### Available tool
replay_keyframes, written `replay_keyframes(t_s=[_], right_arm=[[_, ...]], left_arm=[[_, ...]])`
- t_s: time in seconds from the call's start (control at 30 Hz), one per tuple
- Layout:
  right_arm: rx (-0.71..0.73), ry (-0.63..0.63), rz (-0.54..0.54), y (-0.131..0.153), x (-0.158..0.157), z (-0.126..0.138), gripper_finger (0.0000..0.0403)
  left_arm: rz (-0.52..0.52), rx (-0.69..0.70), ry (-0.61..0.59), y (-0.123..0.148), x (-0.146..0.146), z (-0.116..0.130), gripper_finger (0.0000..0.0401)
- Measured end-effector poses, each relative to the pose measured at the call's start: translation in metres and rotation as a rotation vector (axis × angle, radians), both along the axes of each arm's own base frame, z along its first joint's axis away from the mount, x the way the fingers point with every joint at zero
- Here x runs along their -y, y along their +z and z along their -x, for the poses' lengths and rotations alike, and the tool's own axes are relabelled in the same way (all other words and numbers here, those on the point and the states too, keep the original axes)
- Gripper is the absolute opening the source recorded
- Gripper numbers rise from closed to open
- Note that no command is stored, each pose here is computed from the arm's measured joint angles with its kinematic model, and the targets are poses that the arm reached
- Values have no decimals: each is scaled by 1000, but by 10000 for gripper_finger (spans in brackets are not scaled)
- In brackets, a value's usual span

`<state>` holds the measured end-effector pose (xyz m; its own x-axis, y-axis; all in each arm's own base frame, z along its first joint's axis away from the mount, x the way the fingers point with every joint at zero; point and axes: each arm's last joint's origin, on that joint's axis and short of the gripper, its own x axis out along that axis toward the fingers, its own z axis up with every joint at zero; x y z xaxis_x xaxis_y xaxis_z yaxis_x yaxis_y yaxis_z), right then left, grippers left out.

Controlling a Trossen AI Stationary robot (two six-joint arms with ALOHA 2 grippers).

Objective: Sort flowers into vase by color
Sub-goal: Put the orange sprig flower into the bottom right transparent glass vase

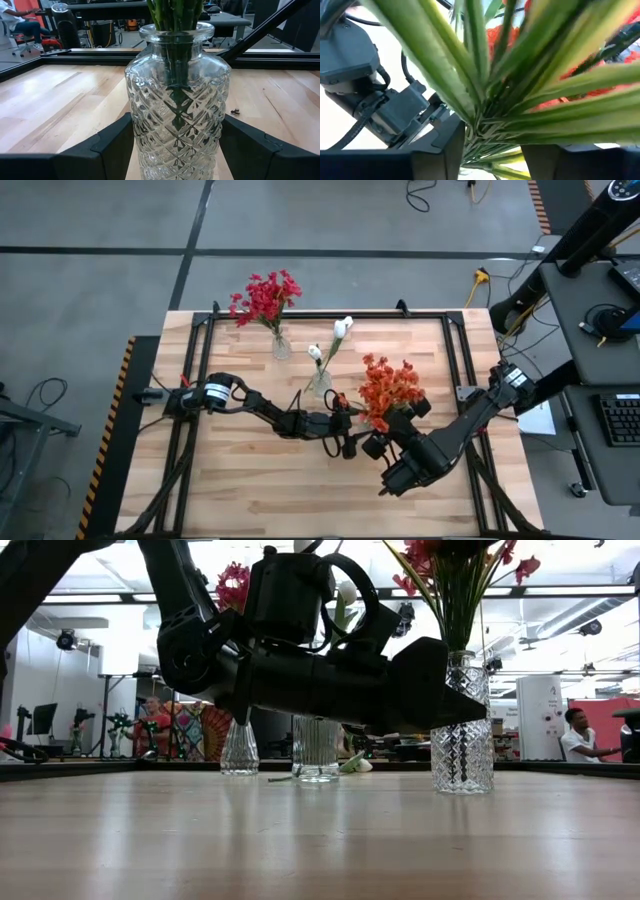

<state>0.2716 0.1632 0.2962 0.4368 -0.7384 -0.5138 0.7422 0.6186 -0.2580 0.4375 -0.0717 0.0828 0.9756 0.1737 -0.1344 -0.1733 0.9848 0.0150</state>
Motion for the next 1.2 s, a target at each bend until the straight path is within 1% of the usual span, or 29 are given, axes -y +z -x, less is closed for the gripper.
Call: replay_keyframes(t_s=[0.33,0.5,0.8,0.97,1.2], right_arm=[[-16,13,5,0,0,-1,60],[-10,24,-2,0,-2,-2,24],[-5,82,-14,-1,-7,-9,17],[-4,80,-19,-1,-6,-10,16],[-31,77,-69,-1,-2,-15,16]], left_arm=[[0,0,0,0,0,0,246],[0,0,0,0,0,0,246],[0,-1,0,0,0,0,246],[0,-1,0,0,0,0,246],[0,-1,0,0,0,0,246]])
